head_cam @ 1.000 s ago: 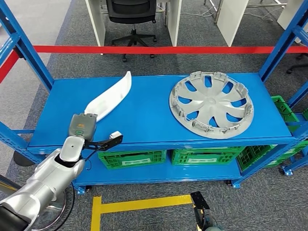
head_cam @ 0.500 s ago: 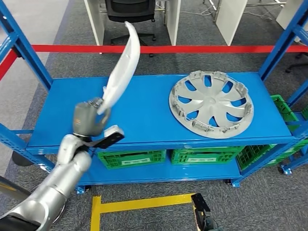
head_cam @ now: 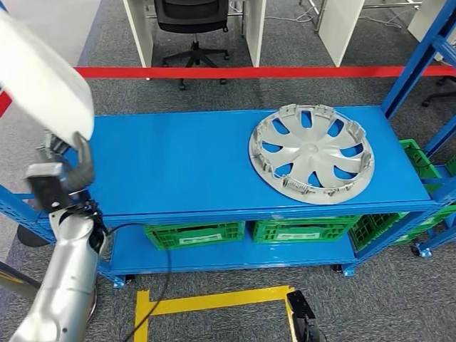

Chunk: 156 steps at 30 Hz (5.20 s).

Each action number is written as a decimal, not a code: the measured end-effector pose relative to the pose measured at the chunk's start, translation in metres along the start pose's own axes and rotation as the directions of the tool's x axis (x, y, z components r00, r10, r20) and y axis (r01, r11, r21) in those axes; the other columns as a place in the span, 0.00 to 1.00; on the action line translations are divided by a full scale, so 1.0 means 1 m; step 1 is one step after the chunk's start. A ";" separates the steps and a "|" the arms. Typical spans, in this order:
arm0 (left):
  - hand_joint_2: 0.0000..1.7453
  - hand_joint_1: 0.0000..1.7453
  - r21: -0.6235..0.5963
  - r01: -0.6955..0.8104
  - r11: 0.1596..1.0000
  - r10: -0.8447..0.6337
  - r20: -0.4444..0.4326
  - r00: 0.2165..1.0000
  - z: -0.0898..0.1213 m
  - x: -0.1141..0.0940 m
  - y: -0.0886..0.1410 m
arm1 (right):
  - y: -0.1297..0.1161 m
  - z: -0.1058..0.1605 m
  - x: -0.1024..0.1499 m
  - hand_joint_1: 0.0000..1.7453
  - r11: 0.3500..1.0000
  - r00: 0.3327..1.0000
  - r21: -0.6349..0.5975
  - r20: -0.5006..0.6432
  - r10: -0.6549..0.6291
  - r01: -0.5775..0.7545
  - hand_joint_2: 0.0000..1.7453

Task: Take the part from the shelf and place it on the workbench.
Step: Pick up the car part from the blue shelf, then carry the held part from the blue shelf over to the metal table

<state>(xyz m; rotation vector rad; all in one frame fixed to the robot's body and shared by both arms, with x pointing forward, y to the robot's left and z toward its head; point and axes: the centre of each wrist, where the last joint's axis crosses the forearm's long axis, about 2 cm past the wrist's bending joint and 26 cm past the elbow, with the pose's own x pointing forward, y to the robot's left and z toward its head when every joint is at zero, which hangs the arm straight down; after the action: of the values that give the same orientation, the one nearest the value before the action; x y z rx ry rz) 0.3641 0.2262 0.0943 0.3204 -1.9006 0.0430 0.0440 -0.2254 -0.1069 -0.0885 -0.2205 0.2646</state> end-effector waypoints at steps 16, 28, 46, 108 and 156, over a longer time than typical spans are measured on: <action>1.00 1.00 -0.132 -0.389 0.912 0.410 0.365 0.836 0.092 0.107 0.013 | 0.001 0.001 -0.014 0.00 0.989 0.986 0.053 0.088 -0.144 0.139 0.00; 1.00 1.00 -0.202 -0.472 0.858 0.513 0.377 0.771 0.115 0.124 0.011 | -0.001 0.001 -0.020 0.00 0.992 0.985 0.027 0.116 -0.126 0.123 0.00; 1.00 1.00 -0.196 -0.473 0.859 0.512 0.374 0.773 0.124 0.126 0.013 | -0.001 0.001 -0.022 0.00 0.995 0.990 0.027 0.102 -0.097 0.094 0.00; 1.00 1.00 -0.207 -0.523 0.827 0.562 0.348 0.750 0.137 0.127 0.020 | 0.000 0.002 -0.023 0.00 0.995 0.985 0.102 0.169 -0.016 -0.001 0.00; 1.00 1.00 -0.180 -0.513 0.839 0.542 0.351 0.763 0.143 0.127 0.027 | 0.000 0.001 -0.022 0.00 0.992 0.989 0.110 0.137 0.046 -0.061 0.00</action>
<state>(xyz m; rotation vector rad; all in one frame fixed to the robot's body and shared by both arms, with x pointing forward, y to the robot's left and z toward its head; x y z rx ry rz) 0.1869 0.2004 0.1655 -0.2995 -2.3340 0.3094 0.0227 -0.2314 -0.1101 0.0371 -0.3368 0.3365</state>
